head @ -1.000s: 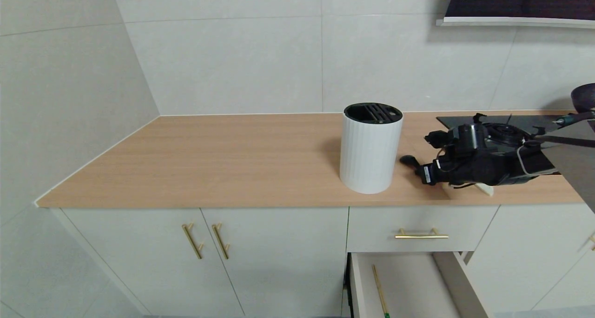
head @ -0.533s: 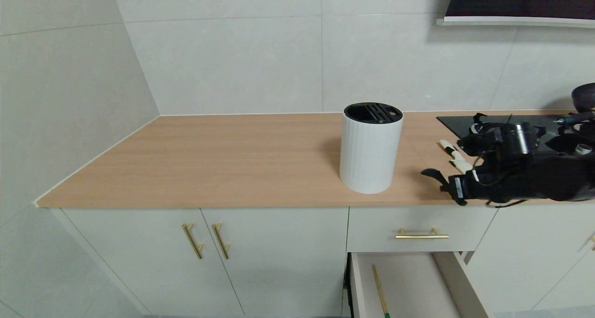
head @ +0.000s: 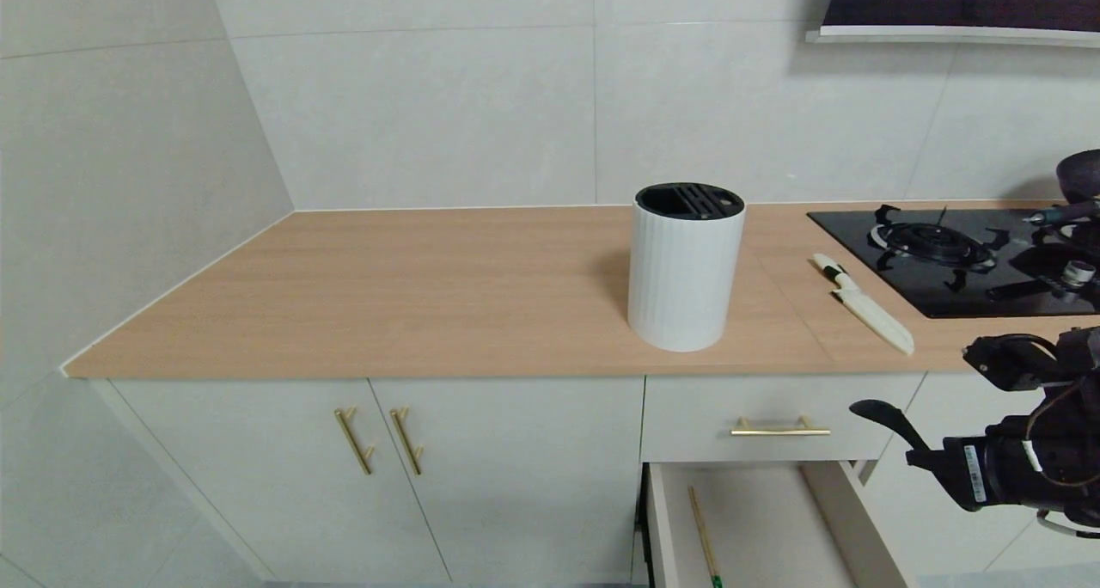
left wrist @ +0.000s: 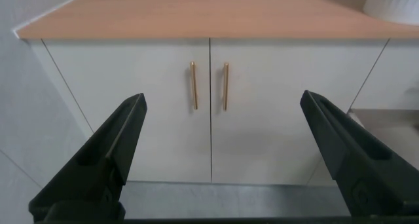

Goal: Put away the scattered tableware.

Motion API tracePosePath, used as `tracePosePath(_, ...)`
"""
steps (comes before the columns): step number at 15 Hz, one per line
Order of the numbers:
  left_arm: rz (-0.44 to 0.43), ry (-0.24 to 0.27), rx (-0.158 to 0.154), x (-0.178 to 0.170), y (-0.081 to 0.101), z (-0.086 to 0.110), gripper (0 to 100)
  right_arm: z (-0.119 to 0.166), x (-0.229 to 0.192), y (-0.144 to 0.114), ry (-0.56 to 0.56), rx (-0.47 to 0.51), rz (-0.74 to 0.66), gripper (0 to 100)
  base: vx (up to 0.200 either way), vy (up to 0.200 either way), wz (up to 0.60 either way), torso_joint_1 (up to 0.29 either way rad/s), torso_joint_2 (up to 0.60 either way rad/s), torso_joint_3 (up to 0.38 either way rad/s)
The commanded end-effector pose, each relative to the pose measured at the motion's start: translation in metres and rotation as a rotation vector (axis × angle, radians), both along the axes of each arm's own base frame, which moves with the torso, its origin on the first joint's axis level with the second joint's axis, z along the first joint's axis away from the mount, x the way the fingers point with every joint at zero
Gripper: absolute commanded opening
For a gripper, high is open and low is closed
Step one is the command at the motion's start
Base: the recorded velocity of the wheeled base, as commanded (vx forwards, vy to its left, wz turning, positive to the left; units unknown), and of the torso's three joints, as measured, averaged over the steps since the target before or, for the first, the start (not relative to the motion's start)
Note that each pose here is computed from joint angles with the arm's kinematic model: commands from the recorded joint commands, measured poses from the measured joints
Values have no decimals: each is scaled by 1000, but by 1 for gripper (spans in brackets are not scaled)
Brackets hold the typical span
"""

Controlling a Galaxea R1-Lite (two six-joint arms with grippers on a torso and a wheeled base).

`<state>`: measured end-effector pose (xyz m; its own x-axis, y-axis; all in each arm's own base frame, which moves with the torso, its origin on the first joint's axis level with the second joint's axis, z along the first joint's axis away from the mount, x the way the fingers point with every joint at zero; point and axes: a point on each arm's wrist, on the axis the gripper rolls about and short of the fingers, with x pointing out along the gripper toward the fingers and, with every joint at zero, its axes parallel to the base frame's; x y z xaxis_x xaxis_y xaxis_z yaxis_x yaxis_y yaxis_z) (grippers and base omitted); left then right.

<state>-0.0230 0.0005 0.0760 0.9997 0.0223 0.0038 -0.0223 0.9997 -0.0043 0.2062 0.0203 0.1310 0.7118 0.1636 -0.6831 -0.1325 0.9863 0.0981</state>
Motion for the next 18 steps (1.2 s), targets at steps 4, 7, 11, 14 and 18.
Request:
tracePosePath(4, 2, 1, 0, 0, 0, 0, 100, -31, 8, 6, 106, -16, 20, 0, 0, 0, 0, -187, 478, 284)
tracePosePath(7, 1, 1, 0, 0, 0, 0, 100, -57, 16, 10, 126, -51, 11, 0, 0, 0, 0, -183, 489, 302)
tracePosePath(11, 2, 2, 0, 0, 0, 0, 100, -82, 25, 13, 173, -59, 14, 0, 0, 0, 0, -165, 491, 311)
tracePosePath(14, 1, 1, 0, 0, 0, 0, 100, -99, 31, 13, 210, -92, -6, 0, 0, 0, 0, -147, 468, 323)
tracePosePath(18, 1, 1, 0, 0, 0, 0, 100, -124, 45, 19, 202, -109, -5, 0, 0, 0, 0, -110, 452, 345)
